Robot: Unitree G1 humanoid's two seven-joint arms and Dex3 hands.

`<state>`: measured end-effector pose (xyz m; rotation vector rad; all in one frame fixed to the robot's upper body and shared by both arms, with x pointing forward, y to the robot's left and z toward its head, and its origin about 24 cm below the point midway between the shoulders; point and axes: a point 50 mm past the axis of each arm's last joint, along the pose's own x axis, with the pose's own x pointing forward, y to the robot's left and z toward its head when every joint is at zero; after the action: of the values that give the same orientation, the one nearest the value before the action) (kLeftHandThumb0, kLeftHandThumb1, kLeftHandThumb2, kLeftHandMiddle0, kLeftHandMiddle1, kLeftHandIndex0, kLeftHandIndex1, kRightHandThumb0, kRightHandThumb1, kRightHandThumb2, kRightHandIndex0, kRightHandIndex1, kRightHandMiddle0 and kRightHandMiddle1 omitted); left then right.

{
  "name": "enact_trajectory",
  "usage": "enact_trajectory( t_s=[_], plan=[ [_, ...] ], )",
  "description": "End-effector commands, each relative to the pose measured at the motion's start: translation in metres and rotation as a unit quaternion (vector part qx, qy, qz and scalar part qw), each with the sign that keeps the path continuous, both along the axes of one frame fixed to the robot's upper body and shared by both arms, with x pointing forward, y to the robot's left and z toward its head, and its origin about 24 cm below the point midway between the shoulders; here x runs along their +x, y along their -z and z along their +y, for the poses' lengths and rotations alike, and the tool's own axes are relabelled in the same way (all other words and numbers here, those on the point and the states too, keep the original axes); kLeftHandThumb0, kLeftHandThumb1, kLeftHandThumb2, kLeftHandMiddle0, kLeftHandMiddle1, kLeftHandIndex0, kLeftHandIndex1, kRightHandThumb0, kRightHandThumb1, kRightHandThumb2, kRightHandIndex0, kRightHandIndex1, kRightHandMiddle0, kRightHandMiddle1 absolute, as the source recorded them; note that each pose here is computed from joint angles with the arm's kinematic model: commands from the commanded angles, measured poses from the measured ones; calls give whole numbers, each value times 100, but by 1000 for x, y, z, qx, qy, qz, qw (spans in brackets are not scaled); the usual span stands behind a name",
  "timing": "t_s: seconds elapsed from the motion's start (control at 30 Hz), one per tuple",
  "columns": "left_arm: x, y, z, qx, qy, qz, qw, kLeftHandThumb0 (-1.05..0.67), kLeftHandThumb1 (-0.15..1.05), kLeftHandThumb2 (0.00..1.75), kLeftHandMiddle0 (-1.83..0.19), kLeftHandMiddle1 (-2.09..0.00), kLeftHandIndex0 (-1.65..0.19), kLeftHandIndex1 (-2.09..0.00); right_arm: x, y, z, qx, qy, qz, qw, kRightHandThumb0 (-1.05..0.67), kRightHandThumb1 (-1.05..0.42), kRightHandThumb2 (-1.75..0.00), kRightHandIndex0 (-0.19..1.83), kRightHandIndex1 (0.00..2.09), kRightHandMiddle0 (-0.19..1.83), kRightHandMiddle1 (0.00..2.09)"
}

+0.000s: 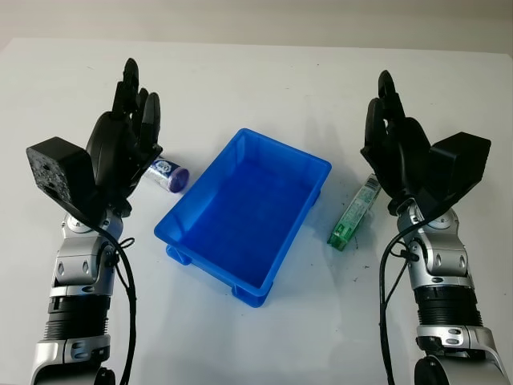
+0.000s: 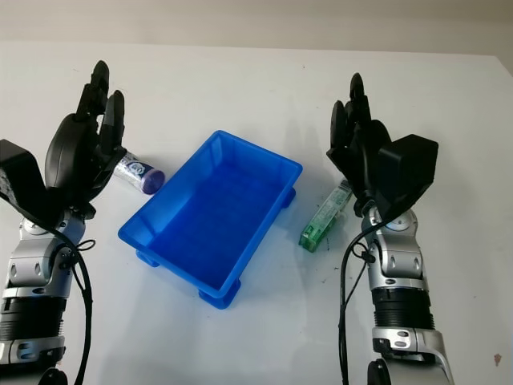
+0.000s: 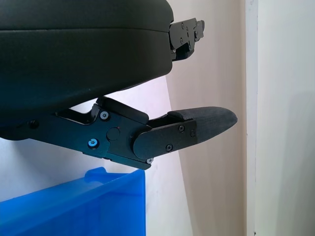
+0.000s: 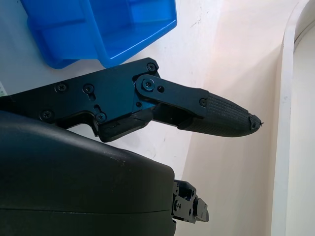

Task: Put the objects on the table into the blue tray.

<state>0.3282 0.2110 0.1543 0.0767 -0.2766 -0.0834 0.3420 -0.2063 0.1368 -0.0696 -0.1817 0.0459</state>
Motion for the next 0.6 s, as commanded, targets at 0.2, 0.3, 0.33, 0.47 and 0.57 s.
enact_trajectory(
  t_s=[0.2, 0.3, 0.33, 0.47, 0.57],
  plan=[
    [-2, -3, 0, 3, 4, -6, 1000, -73, 105, 61, 19, 0, 19, 0, -2, -4, 0, -4, 0, -7, 1000, -83, -105, -71, -19, 0, -19, 0],
    [0, -2, 0, 5, 7, -1, 1000, -73, 105, 61, 19, 0, 19, 0, -2, -2, 1, -7, -4, -6, 1000, -83, -105, -71, -19, 0, -19, 0],
    [0, -1, -1, 5, 9, 0, 1000, -72, 105, 62, 19, 0, 19, 0, -2, -2, 0, -9, -3, -6, 1000, -84, -105, -71, -19, 0, -19, 0],
    [0, 0, -1, 4, 6, -2, 1000, -72, 105, 62, 19, 0, 19, 0, -5, -10, -6, -21, -3, -18, 1000, -84, -105, -69, -19, 0, -19, 0],
    [-1, -1, -1, 0, 3, -5, 1000, -72, 105, 62, 19, 0, 19, 0, -9, -24, -13, -46, -6, -45, 998, -80, -105, -67, -19, 0, -19, 0]
  ],
)
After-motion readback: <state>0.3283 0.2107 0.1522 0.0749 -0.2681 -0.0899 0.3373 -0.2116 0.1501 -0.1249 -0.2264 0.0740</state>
